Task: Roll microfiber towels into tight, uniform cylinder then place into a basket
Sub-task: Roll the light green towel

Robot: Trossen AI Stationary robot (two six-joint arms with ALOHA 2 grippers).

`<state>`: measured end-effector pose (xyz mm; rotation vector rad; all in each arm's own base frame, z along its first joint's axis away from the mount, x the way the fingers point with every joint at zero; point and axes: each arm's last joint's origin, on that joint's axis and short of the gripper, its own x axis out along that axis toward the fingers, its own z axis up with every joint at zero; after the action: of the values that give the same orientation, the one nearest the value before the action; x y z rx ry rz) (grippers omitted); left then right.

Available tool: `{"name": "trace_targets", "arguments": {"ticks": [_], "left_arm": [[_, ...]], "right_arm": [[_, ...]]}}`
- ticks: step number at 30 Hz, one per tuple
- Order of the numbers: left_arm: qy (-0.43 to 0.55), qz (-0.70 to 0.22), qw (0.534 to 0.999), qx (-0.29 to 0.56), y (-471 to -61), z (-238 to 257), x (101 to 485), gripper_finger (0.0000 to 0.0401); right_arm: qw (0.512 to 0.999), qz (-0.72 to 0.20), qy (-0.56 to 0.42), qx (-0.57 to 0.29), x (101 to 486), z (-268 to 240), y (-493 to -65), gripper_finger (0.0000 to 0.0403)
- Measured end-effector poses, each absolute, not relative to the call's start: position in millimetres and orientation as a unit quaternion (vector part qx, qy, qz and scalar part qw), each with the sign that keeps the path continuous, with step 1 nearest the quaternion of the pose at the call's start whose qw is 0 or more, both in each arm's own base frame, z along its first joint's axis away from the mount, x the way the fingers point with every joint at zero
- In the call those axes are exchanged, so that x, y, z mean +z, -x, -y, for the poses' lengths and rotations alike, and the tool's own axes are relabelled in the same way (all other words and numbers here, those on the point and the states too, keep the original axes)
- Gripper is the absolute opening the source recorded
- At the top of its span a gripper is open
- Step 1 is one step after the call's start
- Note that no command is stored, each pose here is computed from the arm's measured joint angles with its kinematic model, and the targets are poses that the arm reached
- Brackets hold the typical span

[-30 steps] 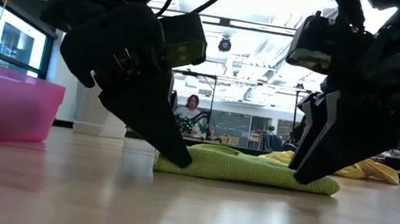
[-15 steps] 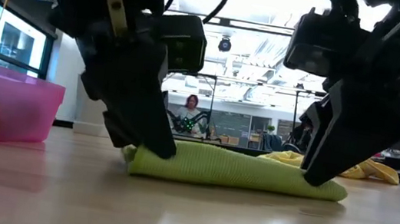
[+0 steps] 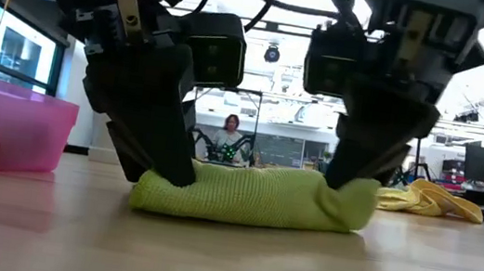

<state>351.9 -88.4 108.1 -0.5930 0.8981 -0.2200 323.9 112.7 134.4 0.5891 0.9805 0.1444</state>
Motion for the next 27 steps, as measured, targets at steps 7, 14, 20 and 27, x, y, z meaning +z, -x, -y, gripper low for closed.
{"name": "trace_targets", "arguments": {"ticks": [7,14,20,27], "left_arm": [[0.291,-0.419,0.85,-0.133,-350,90,124,0.0007],[0.31,-0.455,0.829,-0.099,-343,92,120,0.0007],[0.296,-0.466,0.83,-0.081,-340,95,118,0.0007],[0.291,-0.467,0.831,-0.081,-339,98,117,0.0007]], "right_arm": [[0.829,-0.468,-0.297,0.075,134,-97,-328,0.0001],[0.842,-0.462,-0.262,0.092,135,-93,-330,0.0002],[0.855,-0.456,-0.217,0.117,135,-93,-330,0.0002],[0.863,-0.451,-0.191,0.125,135,-93,-330,0.0003]]}}
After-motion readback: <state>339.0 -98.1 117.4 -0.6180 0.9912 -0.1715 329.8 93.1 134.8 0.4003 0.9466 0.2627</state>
